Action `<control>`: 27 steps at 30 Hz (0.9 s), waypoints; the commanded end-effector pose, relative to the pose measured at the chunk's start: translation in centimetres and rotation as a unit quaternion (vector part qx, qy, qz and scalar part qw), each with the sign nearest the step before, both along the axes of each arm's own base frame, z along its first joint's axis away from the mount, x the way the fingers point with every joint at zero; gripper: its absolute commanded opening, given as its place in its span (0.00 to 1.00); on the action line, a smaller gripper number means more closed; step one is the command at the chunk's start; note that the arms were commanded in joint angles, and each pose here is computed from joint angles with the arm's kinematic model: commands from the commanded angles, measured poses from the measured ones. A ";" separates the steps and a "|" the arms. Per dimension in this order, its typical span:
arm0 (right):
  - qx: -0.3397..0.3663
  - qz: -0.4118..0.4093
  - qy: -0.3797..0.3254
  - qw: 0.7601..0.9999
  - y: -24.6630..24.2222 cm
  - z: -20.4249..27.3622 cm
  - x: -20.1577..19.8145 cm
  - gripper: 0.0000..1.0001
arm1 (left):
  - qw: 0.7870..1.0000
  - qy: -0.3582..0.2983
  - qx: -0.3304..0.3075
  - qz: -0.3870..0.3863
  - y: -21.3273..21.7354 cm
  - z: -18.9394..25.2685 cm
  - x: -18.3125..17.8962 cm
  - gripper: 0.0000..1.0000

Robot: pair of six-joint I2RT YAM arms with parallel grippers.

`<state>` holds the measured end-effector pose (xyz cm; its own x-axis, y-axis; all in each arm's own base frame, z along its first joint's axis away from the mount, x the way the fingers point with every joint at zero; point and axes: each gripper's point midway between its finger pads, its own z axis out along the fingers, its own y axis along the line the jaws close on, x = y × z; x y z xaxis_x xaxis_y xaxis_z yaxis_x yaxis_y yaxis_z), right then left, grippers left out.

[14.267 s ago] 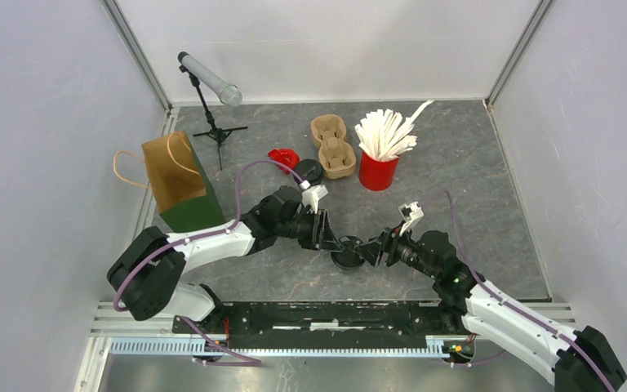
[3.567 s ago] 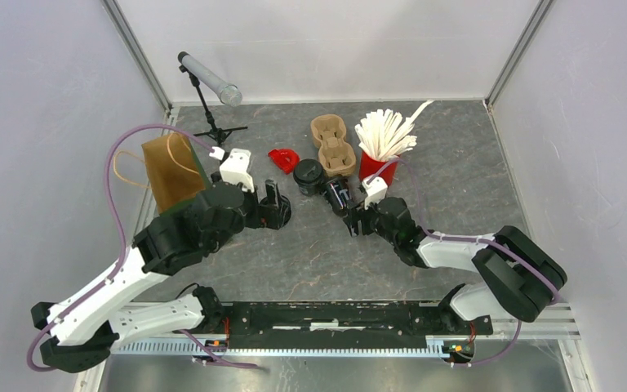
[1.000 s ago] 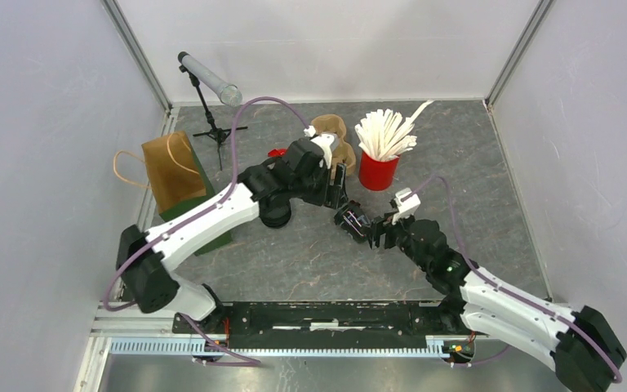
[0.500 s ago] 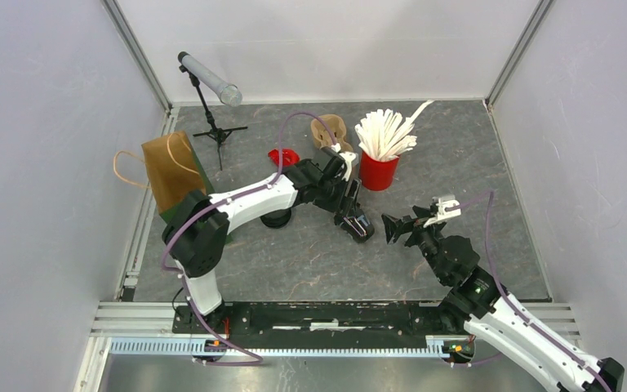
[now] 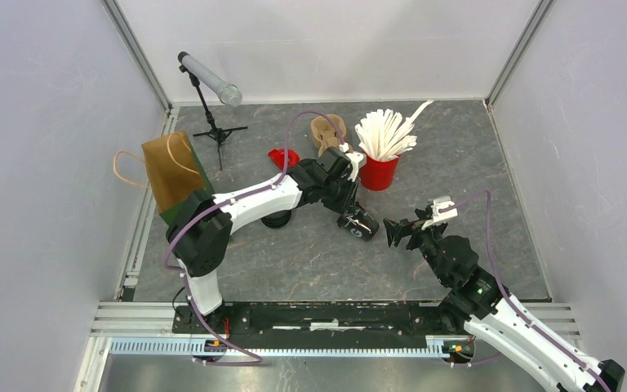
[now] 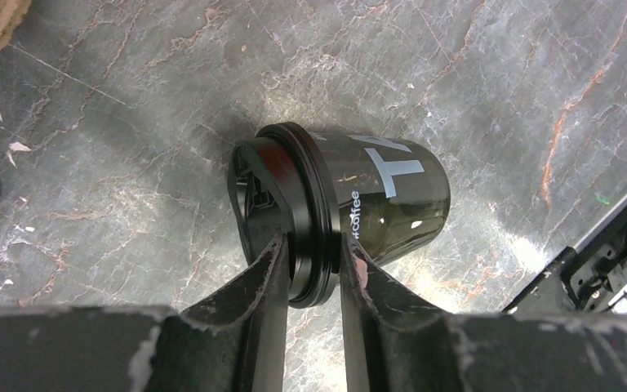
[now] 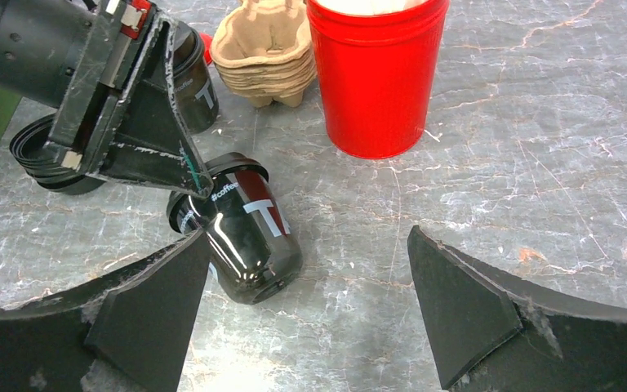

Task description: Pack the takeout coffee

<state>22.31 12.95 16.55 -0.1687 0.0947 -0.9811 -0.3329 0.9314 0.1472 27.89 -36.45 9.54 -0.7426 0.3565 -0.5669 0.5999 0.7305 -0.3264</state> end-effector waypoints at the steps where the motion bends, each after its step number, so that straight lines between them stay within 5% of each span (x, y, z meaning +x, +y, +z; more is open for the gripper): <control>1: 0.005 0.005 -0.023 1.000 0.1 2.3 0.0 0.98 | 0.997 -0.071 0.018 -0.014 -0.2 3.5 -0.4 0.27; 10: 0.002 0.000 -0.028 1.000 -0.5 2.3 -0.2 0.98 | 0.984 -0.149 0.087 0.045 2.1 6.5 -0.7 0.18; 18: 0.016 -0.010 -0.043 0.999 -1.3 3.1 -0.6 0.98 | 0.912 -0.255 0.300 0.114 6.6 9.2 0.5 0.19; 27: 0.025 -0.033 -0.064 0.997 -2.6 4.7 -0.8 0.98 | 0.868 -0.302 0.384 0.092 4.8 8.5 1.4 0.20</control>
